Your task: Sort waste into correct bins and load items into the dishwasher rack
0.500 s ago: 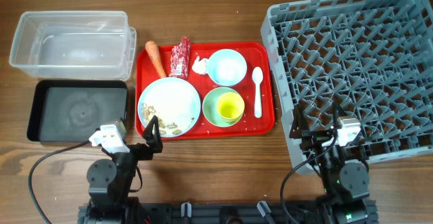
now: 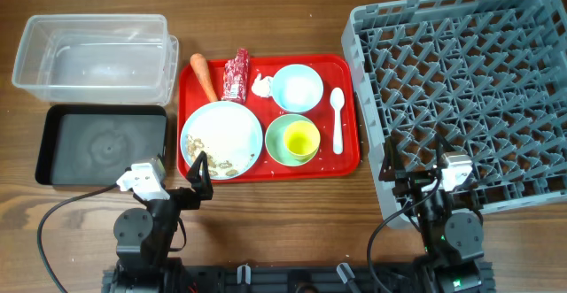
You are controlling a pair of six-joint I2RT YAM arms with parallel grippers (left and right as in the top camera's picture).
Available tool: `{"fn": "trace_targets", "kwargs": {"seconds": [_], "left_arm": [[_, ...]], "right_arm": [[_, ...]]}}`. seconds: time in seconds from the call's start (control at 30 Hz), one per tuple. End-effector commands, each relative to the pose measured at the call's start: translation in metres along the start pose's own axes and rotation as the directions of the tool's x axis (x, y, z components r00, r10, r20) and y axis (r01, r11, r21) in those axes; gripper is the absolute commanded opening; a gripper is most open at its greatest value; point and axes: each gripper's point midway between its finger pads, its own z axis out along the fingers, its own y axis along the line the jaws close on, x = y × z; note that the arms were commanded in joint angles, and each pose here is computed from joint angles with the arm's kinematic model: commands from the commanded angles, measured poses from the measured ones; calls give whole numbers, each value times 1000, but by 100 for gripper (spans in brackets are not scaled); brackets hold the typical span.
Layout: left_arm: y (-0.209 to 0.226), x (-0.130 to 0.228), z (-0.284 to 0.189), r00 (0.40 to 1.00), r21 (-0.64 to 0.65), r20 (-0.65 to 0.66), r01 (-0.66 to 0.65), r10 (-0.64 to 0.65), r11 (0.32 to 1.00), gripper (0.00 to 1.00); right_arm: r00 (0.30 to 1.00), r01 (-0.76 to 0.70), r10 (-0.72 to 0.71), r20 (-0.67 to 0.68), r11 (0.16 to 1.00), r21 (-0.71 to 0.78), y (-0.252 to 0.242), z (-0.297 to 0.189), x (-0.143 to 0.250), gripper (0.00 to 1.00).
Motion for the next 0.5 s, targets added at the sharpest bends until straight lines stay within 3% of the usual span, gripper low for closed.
{"fn": "trace_targets", "kwargs": {"seconds": [0.0,0.47], "left_arm": [[-1,0,0,1000,4,6,-17,17,1000,100],[-4,2,0,1000,27,-4,-7,7,1000,100]], "right_arm": [[1000,-7,7,3,1000,5,-1,0,0,100],[1000,-6,6,0,1000,-2,0,0,0,100]]}}
